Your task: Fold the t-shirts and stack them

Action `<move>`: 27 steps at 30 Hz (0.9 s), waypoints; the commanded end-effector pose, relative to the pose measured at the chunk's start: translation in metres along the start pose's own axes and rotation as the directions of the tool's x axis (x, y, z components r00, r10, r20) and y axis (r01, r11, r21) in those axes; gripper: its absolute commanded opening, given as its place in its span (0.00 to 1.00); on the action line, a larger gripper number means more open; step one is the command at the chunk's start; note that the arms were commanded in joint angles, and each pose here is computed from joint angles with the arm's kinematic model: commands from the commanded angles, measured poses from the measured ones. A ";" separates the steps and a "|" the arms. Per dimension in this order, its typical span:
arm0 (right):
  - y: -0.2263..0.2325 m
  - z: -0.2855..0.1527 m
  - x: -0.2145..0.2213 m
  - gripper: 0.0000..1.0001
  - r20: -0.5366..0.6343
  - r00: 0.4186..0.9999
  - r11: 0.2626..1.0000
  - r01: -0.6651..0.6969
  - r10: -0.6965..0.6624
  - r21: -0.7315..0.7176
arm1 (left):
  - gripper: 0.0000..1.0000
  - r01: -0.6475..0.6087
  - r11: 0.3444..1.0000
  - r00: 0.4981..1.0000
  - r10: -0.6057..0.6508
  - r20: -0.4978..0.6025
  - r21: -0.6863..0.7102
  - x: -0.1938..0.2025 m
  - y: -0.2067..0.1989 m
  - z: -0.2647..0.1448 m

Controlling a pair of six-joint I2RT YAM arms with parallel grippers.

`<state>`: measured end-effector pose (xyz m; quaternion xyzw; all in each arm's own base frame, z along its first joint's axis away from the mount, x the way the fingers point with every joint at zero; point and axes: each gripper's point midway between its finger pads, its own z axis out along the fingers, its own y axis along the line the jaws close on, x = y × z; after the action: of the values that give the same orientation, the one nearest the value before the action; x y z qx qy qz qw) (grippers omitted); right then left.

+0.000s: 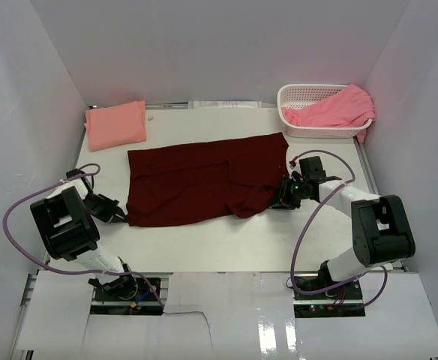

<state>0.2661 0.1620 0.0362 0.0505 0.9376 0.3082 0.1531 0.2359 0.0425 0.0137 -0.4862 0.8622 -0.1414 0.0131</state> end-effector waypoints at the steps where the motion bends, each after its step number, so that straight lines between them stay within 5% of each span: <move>1: 0.002 -0.007 -0.002 0.32 0.023 0.998 0.999 0.052 -0.052 0.008 | 0.01 -0.025 0.999 0.998 0.027 0.055 -0.037 -0.012 0.009 0.012; 23: -0.009 0.008 0.008 0.38 0.078 0.987 0.989 0.143 -0.139 -0.041 | 0.00 -0.030 0.999 0.998 0.032 0.050 -0.035 -0.011 0.009 0.012; 27: -0.005 0.007 0.005 0.45 0.108 0.982 0.985 0.162 -0.155 -0.061 | 0.01 -0.029 0.999 0.998 0.031 0.051 -0.033 -0.011 0.009 0.011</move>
<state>0.2612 0.1608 0.0258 0.0064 0.9245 0.3201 0.2067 0.2359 0.0422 0.0137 -0.4842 0.8631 -0.1427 0.0136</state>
